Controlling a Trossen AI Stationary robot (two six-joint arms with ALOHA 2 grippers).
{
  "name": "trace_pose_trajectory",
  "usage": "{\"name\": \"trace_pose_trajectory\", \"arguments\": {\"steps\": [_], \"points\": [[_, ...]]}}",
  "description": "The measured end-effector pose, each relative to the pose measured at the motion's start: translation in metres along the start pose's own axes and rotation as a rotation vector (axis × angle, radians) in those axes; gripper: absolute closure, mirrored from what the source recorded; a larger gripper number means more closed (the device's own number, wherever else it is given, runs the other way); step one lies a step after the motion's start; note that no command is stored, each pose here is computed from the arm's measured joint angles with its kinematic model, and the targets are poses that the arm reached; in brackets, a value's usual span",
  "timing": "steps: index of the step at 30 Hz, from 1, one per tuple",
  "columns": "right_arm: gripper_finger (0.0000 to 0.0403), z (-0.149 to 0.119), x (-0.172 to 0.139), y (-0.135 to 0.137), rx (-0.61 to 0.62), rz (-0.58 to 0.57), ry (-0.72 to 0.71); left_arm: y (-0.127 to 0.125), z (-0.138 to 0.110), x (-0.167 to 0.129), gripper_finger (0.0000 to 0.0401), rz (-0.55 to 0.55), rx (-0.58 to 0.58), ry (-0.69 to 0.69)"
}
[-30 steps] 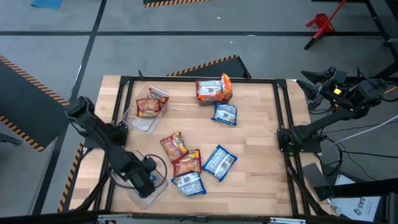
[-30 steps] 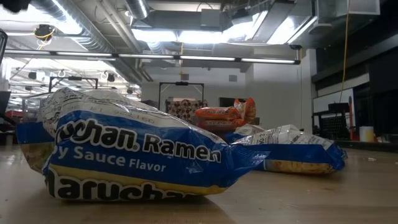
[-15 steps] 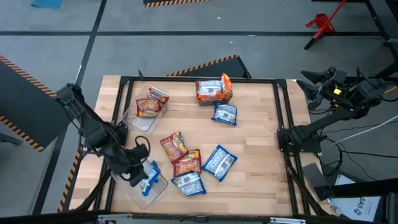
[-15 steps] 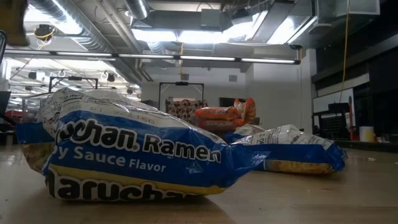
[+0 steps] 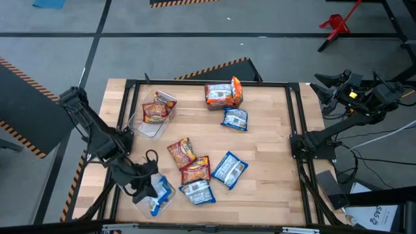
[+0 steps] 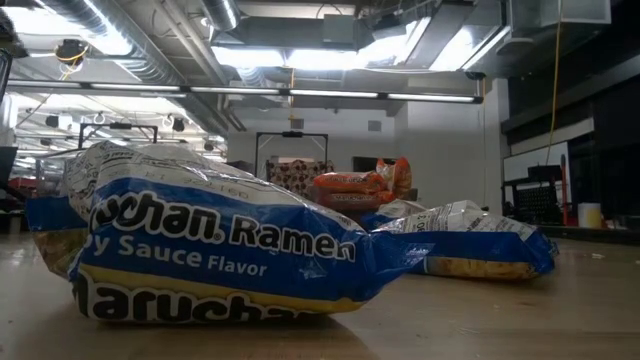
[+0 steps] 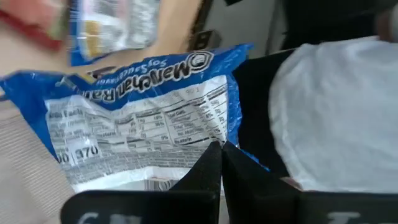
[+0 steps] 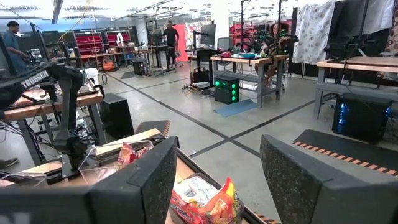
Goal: Sort Maruchan noodles
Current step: Put the middle blue noodle pack into the bottom transparent bin
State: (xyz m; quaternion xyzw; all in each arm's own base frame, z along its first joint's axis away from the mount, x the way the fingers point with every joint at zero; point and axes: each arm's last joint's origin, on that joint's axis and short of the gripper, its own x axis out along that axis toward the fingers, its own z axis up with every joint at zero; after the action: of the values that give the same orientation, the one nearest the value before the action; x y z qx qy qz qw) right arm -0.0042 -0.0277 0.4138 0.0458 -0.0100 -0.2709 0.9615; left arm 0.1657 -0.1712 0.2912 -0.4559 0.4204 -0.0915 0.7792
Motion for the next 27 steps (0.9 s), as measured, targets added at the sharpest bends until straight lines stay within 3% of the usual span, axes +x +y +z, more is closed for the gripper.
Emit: {"name": "trace_pose_trajectory", "arguments": {"steps": [3, 9, 16, 23, 27], "points": [[0.0187, 0.000, 0.000, 0.000, 0.013, 0.000, -0.001, 0.009, -0.003, 0.011, 0.0401, -0.071, 0.002, -0.017], [0.0187, 0.000, 0.000, 0.000, 0.029, -0.005, -0.002, 0.048, -0.014, 0.026, 0.0401, 0.016, 0.026, 0.016], [0.0187, 0.000, 0.000, -0.001, 0.079, -0.048, -0.008, 0.083, -0.024, 0.041, 0.0401, -0.065, -0.005, 0.032], [0.0187, 0.001, 0.000, -0.002, 0.088, -0.075, -0.015, 0.071, -0.019, 0.038, 0.0401, -0.230, -0.008, -0.072], [0.0187, 0.001, 0.000, -0.003, 0.089, -0.091, -0.016, 0.074, -0.019, 0.039, 0.0401, -0.195, 0.007, -0.070]]}}
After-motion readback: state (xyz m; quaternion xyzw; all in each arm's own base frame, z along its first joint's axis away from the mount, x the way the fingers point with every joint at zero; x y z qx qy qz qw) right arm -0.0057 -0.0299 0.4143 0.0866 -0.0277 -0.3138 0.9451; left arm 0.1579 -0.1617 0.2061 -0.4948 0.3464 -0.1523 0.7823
